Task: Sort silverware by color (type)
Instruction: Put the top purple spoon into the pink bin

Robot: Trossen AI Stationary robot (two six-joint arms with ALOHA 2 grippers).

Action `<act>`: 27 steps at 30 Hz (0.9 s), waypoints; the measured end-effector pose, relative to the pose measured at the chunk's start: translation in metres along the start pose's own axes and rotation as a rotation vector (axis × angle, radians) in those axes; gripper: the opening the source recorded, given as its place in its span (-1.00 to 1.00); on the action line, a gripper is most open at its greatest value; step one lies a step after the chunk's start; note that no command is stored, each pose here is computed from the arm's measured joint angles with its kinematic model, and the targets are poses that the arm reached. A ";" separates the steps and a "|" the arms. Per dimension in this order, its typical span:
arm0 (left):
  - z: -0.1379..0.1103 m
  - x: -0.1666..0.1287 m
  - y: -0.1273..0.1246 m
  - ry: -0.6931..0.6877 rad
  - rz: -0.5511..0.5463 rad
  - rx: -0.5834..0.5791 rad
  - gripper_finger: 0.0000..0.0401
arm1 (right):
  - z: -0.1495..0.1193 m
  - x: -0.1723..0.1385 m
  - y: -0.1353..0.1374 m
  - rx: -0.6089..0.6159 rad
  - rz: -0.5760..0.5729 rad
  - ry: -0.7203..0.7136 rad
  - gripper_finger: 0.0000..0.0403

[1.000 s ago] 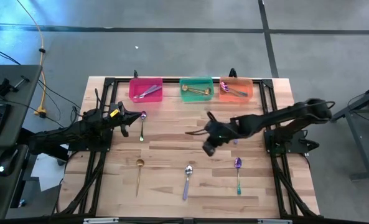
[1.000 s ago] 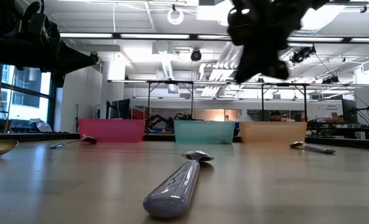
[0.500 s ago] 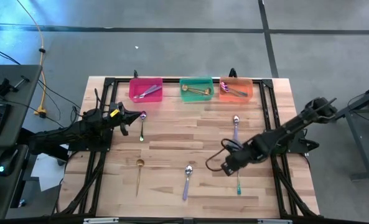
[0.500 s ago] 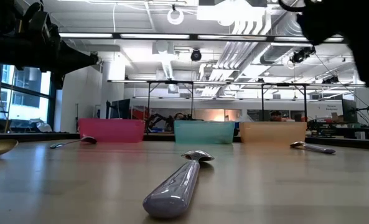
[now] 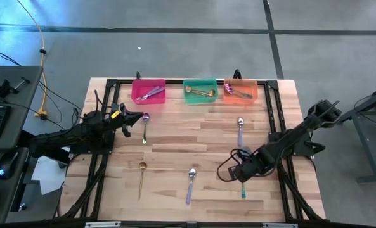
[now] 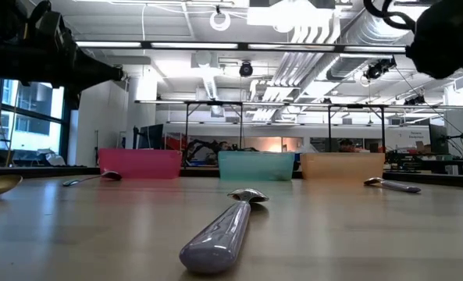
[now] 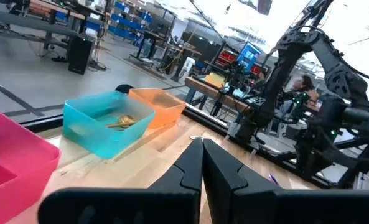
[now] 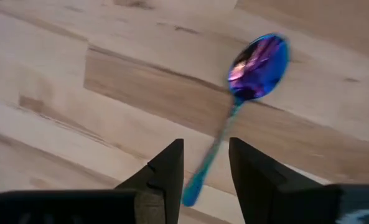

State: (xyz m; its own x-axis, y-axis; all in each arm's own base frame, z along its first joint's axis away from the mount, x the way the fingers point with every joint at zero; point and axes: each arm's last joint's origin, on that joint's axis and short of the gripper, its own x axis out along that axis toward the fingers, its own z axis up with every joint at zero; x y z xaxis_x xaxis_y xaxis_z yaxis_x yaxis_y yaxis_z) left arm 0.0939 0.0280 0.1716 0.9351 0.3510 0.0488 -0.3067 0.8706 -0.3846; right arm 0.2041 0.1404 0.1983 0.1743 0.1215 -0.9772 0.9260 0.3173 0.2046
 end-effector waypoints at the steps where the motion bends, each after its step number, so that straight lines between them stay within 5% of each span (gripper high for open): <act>1: 0.000 0.000 0.000 0.002 0.001 0.000 -1.00 | 0.000 0.004 -0.001 0.002 0.013 0.004 -0.44; 8: 0.005 0.000 -0.001 -0.063 0.009 -0.009 -1.00 | 0.002 0.015 -0.004 -0.033 0.047 0.013 -0.44; 13: 0.006 0.000 0.002 -0.099 0.097 -0.109 -1.00 | 0.021 0.006 0.003 -0.238 0.123 -0.007 -0.61; 17: 0.001 0.001 0.004 -0.050 0.131 -0.144 -1.00 | 0.055 -0.008 -0.001 -0.502 0.123 -0.063 -0.94; 21: -0.002 0.003 0.007 -0.043 0.196 -0.196 -1.00 | 0.102 -0.025 -0.010 -0.707 0.127 -0.126 -0.93; 27: -0.009 0.007 0.010 0.001 0.282 -0.218 -1.00 | 0.166 -0.047 -0.030 -0.700 0.190 -0.268 -0.97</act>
State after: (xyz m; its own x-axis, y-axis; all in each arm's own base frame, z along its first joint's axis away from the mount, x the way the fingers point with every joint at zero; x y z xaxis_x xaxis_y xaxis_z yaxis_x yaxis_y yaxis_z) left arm 0.0992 0.0366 0.1601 0.8194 0.5665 -0.0877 -0.5076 0.6459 -0.5702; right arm 0.2238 -0.0306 0.2286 0.4667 0.0298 -0.8839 0.4603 0.8452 0.2715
